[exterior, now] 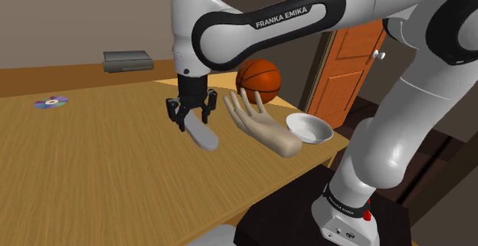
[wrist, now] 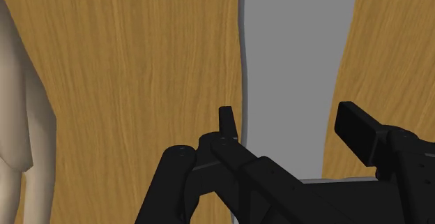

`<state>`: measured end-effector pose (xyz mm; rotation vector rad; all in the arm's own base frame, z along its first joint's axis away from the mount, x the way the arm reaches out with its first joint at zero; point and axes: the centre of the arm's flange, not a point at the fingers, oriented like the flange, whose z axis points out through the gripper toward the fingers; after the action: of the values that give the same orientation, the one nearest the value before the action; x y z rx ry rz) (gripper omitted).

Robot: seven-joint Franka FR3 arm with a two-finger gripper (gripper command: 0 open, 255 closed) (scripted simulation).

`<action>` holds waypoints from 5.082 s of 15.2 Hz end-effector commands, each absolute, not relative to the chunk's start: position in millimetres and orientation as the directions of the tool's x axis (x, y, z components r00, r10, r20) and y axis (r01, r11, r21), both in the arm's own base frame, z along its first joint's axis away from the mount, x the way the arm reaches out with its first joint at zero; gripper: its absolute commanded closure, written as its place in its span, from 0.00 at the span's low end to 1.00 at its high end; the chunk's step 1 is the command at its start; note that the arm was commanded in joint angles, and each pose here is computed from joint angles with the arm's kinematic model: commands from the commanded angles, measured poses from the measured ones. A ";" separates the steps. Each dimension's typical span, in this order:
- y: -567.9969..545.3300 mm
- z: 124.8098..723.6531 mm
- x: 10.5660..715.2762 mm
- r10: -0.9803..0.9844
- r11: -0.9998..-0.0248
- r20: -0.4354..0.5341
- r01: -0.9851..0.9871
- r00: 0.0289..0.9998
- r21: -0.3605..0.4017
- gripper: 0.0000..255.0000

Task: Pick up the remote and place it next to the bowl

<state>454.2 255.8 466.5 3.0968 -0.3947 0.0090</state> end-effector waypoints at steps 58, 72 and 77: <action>-335.4 416.6 197.3 -0.251 -0.968 0.008 -0.251 0.968 0.017 1.00; -335.3 346.6 197.2 -0.251 -0.968 0.008 -0.251 0.968 0.017 1.00; -335.4 346.5 197.3 -0.251 -0.968 0.008 -0.251 0.968 0.017 1.00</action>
<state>197.3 -335.3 346.5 3.0986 -0.3945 0.0087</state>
